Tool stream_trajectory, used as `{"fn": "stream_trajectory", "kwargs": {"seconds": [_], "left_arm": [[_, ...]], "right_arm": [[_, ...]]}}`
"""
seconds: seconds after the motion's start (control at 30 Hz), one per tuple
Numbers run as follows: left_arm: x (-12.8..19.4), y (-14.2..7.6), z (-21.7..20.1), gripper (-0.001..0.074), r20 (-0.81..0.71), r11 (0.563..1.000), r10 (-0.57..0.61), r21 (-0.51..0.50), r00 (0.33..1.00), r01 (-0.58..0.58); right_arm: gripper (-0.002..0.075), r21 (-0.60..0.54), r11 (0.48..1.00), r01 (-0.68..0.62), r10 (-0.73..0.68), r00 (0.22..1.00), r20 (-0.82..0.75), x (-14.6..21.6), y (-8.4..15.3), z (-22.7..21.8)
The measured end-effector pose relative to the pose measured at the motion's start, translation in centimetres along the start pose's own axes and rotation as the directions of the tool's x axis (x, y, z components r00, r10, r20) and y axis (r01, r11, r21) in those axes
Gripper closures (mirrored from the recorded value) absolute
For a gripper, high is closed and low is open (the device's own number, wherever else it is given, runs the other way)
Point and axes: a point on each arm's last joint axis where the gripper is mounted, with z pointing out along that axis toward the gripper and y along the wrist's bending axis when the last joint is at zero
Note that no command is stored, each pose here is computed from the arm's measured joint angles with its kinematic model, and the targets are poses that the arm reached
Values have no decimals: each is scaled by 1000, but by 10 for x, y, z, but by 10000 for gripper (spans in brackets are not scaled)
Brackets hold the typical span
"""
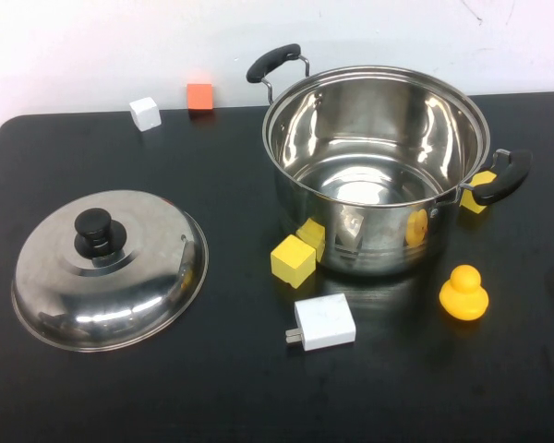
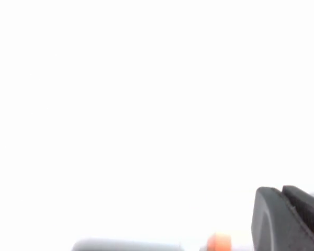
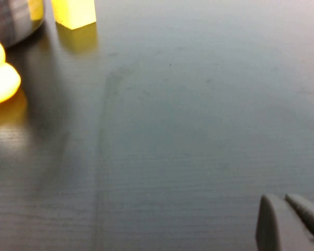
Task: Cover the pot
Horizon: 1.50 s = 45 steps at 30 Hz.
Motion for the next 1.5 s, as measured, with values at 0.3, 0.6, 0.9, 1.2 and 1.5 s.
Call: {"fn": "stream_trajectory", "kwargs": {"seconds": [0.3, 0.6, 0.9, 1.2, 1.5], "left_arm": [[-26, -5, -4, 738, 279, 993, -105, 83, 955, 85], [-77, -18, 18, 738, 88, 998, 14, 55, 996, -19], [-75, -22, 93, 738, -43, 997, 20, 70, 999, -17], [-1, -19, 158, 604, -284, 990, 44, 143, 958, -3], [68, -16, 193, 167, -475, 976, 66, 212, 878, 41]], "right_arm": [[728, 0, 1000, 0, 0, 1000, 0, 0, 0, 0], [728, 0, 1000, 0, 0, 1000, 0, 0, 0, 0], [728, 0, 1000, 0, 0, 1000, 0, 0, 0, 0], [728, 0, 1000, 0, 0, 1000, 0, 0, 0, 0], [728, 0, 1000, 0, 0, 1000, 0, 0, 0, 0]]}}
